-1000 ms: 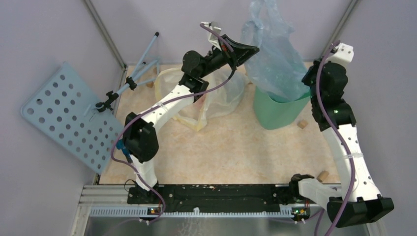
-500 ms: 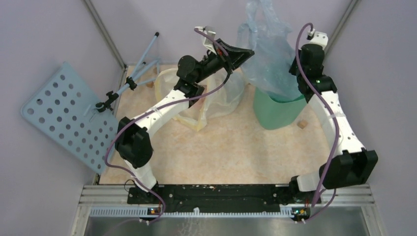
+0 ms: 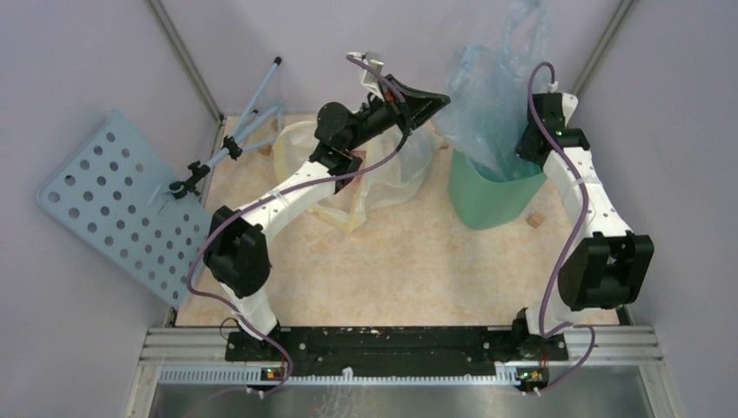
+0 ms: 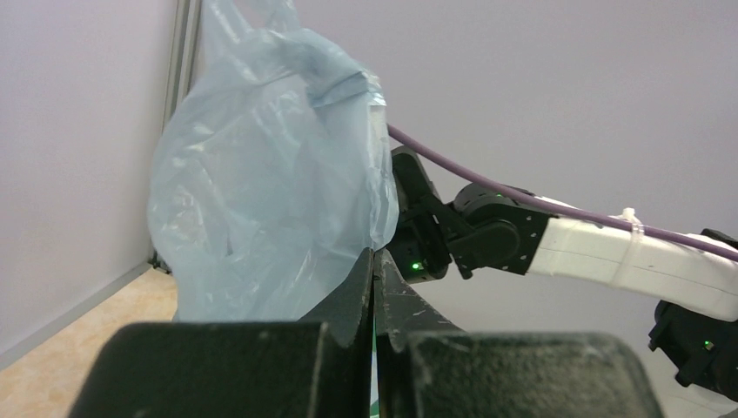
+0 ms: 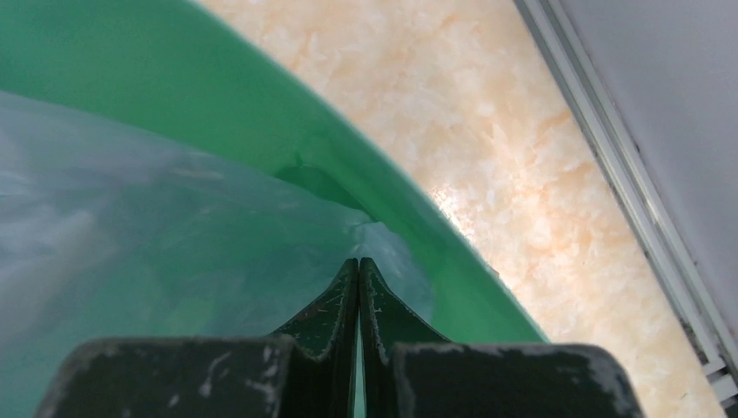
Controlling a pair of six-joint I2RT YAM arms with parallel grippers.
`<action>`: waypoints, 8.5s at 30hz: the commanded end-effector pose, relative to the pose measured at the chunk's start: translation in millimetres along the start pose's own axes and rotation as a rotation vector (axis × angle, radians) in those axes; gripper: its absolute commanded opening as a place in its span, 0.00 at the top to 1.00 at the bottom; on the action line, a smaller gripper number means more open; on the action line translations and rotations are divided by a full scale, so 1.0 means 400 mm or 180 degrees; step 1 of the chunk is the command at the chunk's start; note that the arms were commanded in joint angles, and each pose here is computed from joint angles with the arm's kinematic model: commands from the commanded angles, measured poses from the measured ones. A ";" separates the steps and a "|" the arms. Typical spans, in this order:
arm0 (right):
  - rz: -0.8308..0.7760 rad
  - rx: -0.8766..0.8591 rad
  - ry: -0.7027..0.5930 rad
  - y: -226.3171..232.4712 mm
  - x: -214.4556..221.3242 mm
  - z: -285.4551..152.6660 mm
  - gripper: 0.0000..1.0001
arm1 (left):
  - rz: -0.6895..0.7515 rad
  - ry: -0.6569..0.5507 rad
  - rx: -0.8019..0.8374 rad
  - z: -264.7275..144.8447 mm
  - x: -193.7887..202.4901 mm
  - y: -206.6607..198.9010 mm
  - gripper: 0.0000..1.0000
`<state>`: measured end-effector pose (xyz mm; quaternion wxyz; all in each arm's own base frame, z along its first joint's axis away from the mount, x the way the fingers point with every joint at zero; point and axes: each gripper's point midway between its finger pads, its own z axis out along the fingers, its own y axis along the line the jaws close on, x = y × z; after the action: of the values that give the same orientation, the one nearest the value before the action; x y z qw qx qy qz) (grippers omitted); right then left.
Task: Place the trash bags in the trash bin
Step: Place the trash bag in the trash bin, then move the trash bin to the center of the board.
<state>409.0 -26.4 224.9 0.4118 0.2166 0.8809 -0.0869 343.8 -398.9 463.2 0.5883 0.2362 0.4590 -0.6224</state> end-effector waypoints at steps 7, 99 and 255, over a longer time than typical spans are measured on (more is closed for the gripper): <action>0.0170 -0.0114 -0.0612 -0.020 -0.145 -0.117 1.00 | -0.0060 0.0091 -0.0031 0.011 0.068 0.054 1.00; 0.2803 -0.1671 -0.1171 -0.038 -0.420 -0.315 1.00 | -0.0419 0.0124 -0.0319 -0.058 0.025 0.070 1.00; -0.0231 -0.1961 -0.1056 0.220 0.012 -0.614 0.24 | 0.0682 0.0867 -0.1434 -0.394 -0.259 -0.144 0.08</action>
<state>265.3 135.9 357.4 0.5647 0.0666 0.8054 0.1675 278.9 -209.0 470.0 0.6149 0.1999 0.6573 -0.3872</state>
